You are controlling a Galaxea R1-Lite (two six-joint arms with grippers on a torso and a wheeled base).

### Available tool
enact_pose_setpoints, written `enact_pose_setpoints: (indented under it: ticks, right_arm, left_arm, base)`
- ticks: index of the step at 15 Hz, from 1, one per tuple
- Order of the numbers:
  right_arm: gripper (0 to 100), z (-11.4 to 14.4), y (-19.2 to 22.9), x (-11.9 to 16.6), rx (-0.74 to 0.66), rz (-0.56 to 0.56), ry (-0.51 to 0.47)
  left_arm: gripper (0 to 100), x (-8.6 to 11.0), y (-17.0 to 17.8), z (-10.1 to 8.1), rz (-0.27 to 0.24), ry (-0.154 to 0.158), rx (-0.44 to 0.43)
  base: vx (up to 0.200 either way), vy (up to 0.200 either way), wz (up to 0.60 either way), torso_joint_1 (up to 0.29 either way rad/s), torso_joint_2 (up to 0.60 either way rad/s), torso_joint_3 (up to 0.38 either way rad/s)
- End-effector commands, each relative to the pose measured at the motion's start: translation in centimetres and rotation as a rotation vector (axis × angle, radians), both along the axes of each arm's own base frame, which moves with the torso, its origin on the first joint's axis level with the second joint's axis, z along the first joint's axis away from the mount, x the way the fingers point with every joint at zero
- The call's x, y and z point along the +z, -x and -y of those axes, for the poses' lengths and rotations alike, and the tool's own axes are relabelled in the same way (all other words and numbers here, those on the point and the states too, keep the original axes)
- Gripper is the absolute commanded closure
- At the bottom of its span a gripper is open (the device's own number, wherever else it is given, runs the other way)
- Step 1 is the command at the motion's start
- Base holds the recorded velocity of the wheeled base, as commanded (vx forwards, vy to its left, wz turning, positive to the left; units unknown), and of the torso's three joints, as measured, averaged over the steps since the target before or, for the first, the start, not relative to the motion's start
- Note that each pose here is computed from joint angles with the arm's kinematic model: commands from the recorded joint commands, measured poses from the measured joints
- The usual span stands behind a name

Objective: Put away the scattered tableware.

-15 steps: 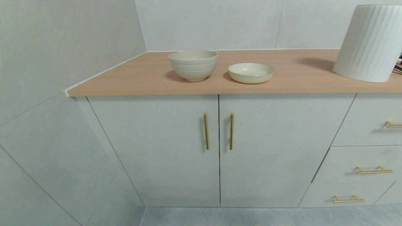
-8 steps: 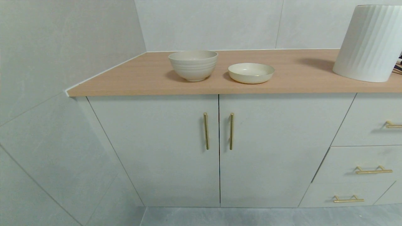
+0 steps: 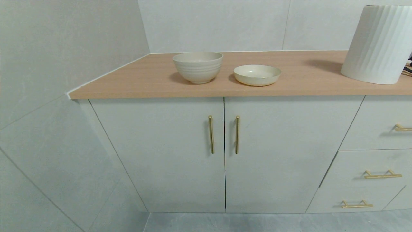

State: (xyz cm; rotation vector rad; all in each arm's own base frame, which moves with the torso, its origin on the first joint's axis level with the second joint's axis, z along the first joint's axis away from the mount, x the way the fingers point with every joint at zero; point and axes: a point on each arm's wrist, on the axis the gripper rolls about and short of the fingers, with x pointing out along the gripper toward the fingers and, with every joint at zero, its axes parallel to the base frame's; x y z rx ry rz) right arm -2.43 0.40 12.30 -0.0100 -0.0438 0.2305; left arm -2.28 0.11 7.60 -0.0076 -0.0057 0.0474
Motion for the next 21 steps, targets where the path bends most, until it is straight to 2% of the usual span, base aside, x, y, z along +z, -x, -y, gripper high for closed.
enact_pose_setpoints:
  ticks: [1,5,7,11,16,21]
  right_arm:
    - [0,-0.2,-1.6,2.7,0.098,-0.081,0.0]
    - [0,-0.6,-4.7,5.1,0.226,-0.206,-0.008]
    - [0,-1.7,-7.6,6.8,0.369,-0.275,-0.017]
    - [0,-3.9,-12.9,7.3,0.447,-0.359,-0.008]
    - [0,-7.4,-19.7,7.0,0.505,-0.391,0.0]
    - [0,-10.9,-24.0,7.4,0.554,-0.397,-0.004]
  left_arm:
    - [0,0.0,0.0,0.0,0.001,0.0,0.0]
    - [0,0.0,0.0,0.0,0.001,0.0,0.0]
    - [0,0.0,0.0,0.0,0.001,0.0,0.0]
    - [0,0.0,0.0,0.0,0.001,0.0,0.0]
    - [0,0.0,0.0,0.0,0.001,0.0,0.0]
    - [0,0.0,0.0,0.0,0.001,0.0,0.0]
  base:
    - [0.0,0.0,0.0,0.0,0.0,0.0]
    - [0.0,0.0,0.0,0.0,0.0,0.0]
    - [0.0,0.0,0.0,0.0,0.0,0.0]
    - [0.0,0.0,0.0,0.0,0.0,0.0]
    - [0.0,0.0,0.0,0.0,0.0,0.0]
    - [0.0,0.0,0.0,0.0,0.0,0.0]
